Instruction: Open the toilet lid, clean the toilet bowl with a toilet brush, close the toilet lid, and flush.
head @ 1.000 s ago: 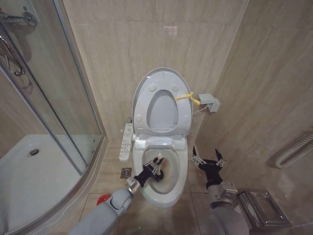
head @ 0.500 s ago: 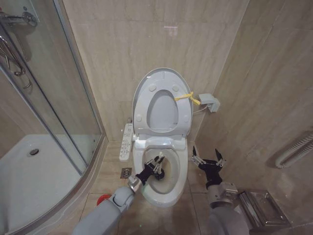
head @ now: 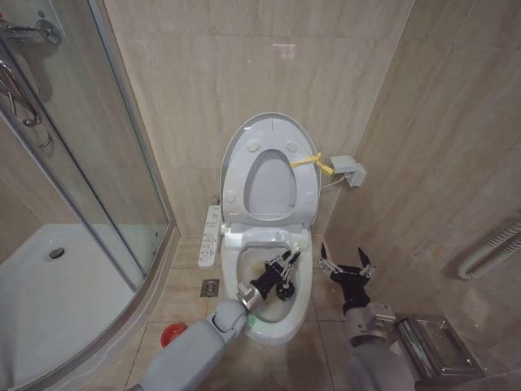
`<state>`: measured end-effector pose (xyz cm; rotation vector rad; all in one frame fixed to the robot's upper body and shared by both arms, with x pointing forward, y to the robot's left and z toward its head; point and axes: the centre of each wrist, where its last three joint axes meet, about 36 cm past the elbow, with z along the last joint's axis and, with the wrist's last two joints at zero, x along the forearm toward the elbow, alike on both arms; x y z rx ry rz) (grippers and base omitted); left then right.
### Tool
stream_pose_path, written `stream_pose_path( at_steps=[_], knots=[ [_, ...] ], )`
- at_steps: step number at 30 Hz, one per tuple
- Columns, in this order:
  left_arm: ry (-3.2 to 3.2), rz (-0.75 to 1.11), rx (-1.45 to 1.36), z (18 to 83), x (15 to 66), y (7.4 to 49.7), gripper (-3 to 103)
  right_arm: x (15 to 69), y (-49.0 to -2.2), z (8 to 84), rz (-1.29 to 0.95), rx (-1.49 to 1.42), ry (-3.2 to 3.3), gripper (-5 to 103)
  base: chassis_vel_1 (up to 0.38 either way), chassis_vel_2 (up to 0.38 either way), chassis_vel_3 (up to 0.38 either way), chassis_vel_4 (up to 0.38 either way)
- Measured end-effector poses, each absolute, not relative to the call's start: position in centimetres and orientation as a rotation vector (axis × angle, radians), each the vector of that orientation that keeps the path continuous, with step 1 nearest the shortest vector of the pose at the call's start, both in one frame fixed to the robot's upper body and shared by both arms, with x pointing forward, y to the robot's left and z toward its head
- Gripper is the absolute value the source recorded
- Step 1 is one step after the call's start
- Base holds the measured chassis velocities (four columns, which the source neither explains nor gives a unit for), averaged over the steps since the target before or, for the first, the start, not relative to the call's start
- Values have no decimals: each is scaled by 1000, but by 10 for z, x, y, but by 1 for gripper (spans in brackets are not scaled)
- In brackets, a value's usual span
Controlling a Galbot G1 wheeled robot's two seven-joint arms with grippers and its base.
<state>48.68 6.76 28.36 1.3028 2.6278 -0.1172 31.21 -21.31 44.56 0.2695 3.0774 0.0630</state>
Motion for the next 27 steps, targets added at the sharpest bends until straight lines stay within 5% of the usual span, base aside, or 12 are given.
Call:
stream_pose_path(
  at_steps=[11,27],
  knots=[
    [2674,-14,1348,237,500,108,18,312,-213,446,63,270,3077,100,0,0,0,0],
    [2622,-115,1337,253,482,81,18,312,-213,446,63,270,3077,100,0,0,0,0]
  ],
)
